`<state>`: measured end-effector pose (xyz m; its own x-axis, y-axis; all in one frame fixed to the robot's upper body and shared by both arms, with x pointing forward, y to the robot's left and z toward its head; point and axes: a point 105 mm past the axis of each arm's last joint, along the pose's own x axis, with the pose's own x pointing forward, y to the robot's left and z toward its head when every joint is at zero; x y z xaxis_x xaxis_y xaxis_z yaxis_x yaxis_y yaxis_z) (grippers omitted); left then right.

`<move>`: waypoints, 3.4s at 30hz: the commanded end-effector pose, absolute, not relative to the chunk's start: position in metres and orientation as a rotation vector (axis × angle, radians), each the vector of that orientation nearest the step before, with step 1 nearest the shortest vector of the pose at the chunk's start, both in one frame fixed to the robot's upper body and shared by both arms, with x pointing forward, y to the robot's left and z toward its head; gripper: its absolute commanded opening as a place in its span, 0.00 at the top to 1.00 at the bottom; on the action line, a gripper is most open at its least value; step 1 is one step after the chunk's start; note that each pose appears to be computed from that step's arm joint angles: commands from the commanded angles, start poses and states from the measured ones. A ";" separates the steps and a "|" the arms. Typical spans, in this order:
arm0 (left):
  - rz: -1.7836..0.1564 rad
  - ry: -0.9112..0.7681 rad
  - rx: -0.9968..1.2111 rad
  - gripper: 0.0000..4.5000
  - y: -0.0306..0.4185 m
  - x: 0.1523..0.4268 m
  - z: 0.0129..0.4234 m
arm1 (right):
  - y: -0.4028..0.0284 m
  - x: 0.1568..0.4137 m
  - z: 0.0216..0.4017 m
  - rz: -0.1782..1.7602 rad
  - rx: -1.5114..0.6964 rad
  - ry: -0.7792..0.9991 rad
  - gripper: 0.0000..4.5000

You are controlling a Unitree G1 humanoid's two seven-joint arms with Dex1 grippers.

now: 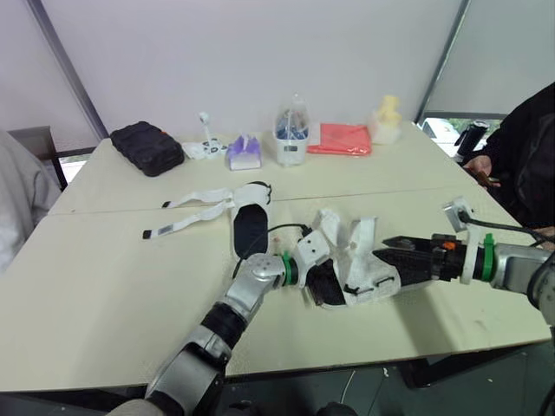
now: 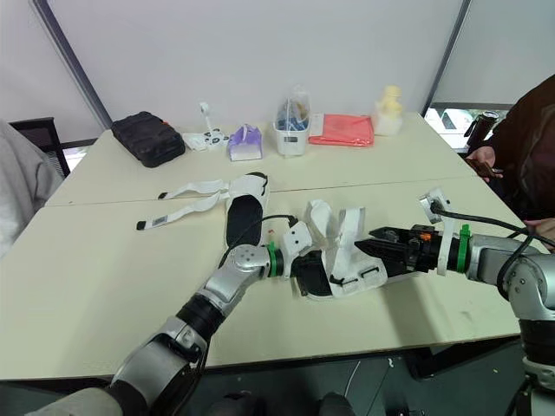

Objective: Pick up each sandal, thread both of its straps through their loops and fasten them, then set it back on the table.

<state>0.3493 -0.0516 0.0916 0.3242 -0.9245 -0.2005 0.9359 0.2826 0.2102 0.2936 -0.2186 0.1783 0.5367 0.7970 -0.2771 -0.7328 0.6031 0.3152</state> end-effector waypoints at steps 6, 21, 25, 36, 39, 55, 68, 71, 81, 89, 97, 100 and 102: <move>-1.279 -0.023 0.369 1.00 -0.038 0.362 0.101 | -0.194 0.295 0.178 1.039 0.145 0.400 0.15; -1.269 0.001 0.325 1.00 -0.033 0.355 0.089 | -0.158 0.293 0.155 1.101 0.197 0.399 0.66; -1.249 -0.005 0.330 1.00 -0.028 0.358 0.091 | -0.162 0.296 0.160 1.098 0.193 0.403 0.99; -1.282 -0.076 0.507 1.00 -0.017 0.368 0.100 | -0.209 0.315 0.194 1.099 0.204 0.483 0.99; -1.287 -0.080 0.523 1.00 -0.017 0.371 0.101 | -0.214 0.318 0.194 1.103 0.187 0.518 0.99; -1.274 -0.095 0.458 1.00 -0.026 0.366 0.099 | -0.214 0.307 0.208 1.179 0.297 0.596 0.99; -1.281 -0.086 0.440 1.00 -0.028 0.360 0.093 | -0.226 0.304 0.183 1.144 0.257 0.717 0.99; -1.279 -0.083 0.440 1.00 -0.028 0.359 0.092 | -0.228 0.306 0.172 1.122 0.247 0.762 0.99; -1.262 -0.085 0.446 1.00 -0.030 0.356 0.088 | -0.232 0.315 0.136 1.010 0.108 0.849 0.99; -1.262 -0.076 0.442 1.00 -0.029 0.355 0.086 | -0.224 0.312 0.141 1.063 0.085 0.790 0.99; -1.277 -0.062 0.420 1.00 -0.029 0.349 0.082 | -0.222 0.306 0.164 1.121 0.146 0.700 0.99; -1.279 -0.057 0.415 1.00 -0.030 0.348 0.082 | -0.221 0.300 0.164 1.147 0.134 0.706 0.99; -1.279 -0.056 0.413 1.00 -0.030 0.348 0.081 | -0.220 0.299 0.164 1.151 0.124 0.702 0.99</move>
